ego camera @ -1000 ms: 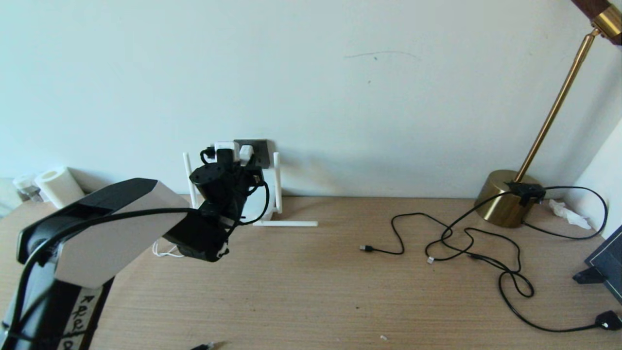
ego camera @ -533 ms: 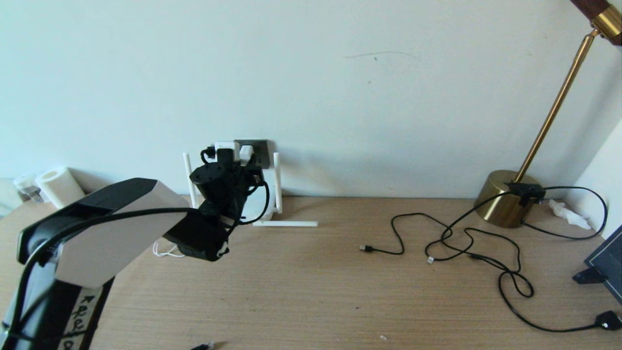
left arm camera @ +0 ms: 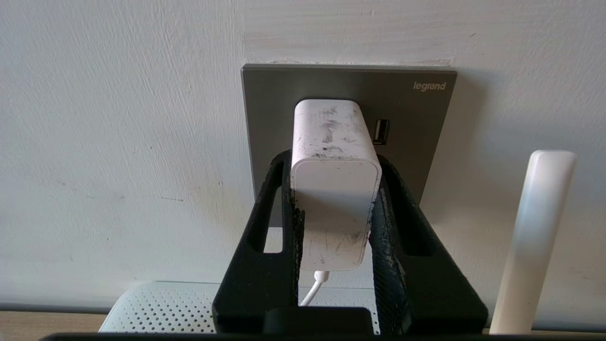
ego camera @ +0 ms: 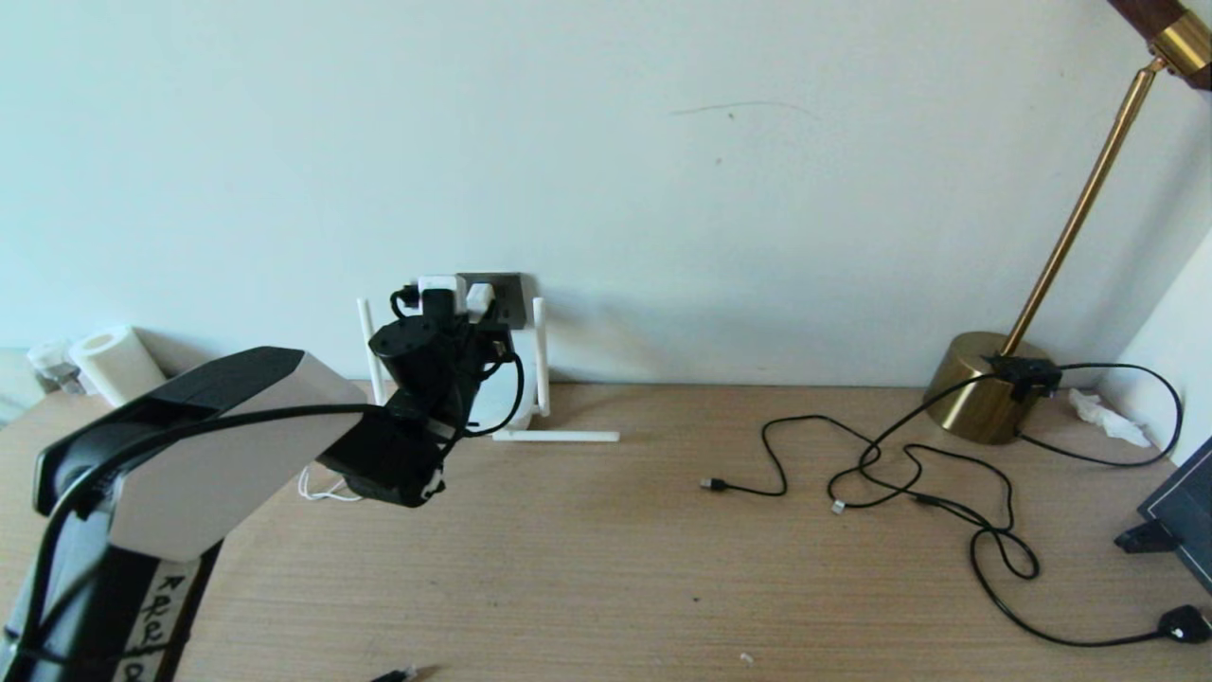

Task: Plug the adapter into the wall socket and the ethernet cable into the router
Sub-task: Plug plug into socket

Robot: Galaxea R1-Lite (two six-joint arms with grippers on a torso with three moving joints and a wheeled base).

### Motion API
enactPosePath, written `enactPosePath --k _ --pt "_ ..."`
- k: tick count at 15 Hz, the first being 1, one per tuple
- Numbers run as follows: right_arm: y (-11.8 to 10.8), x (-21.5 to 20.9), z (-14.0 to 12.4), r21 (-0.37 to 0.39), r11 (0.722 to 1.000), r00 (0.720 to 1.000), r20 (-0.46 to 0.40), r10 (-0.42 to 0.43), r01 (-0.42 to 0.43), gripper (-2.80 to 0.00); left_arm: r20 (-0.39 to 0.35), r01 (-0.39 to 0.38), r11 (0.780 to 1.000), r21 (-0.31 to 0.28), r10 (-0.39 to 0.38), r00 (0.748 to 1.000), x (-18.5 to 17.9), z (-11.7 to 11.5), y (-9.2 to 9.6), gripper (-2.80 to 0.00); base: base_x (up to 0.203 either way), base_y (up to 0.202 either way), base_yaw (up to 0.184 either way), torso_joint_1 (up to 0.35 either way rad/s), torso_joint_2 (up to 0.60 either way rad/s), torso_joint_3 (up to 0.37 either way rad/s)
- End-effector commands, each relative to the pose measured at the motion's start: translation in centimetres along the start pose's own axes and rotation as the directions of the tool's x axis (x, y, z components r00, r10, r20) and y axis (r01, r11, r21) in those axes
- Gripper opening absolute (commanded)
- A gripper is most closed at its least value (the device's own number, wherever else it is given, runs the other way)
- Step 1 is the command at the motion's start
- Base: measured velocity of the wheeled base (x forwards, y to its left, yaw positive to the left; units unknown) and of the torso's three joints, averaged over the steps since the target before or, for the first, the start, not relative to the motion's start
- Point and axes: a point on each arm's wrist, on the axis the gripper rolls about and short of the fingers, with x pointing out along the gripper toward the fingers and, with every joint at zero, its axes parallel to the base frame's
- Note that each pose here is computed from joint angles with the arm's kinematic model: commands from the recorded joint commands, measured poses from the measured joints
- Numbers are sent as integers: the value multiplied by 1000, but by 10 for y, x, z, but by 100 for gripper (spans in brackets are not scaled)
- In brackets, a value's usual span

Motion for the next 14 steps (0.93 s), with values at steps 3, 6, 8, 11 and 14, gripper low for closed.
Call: enactPosePath --k 3,6,8,11,14 --pt "0 0 0 0 1000 1000 2 0 0 -280 6 -15 1000 1 15 1000 1 -1 4 -280 0 0 0 0 0 0" --pt "0 0 0 0 1000 1000 2 0 0 -280 11 -15 1000 0 15 1000 2 0 5 -280 0 0 0 0 0 0" --pt "0 0 0 0 1000 1000 2 0 0 -280 16 -16 1000 -1 16 1000 3 2 6 -280 0 0 0 0 0 0" --pt "0 0 0 0 1000 1000 0 0 0 -280 19 -16 1000 -2 16 1000 3 4 6 -280 0 0 0 0 0 0" --pt "0 0 0 0 1000 1000 0 0 0 -280 15 0 1000 1 0 1000 3 2 6 -280 0 0 0 0 0 0"
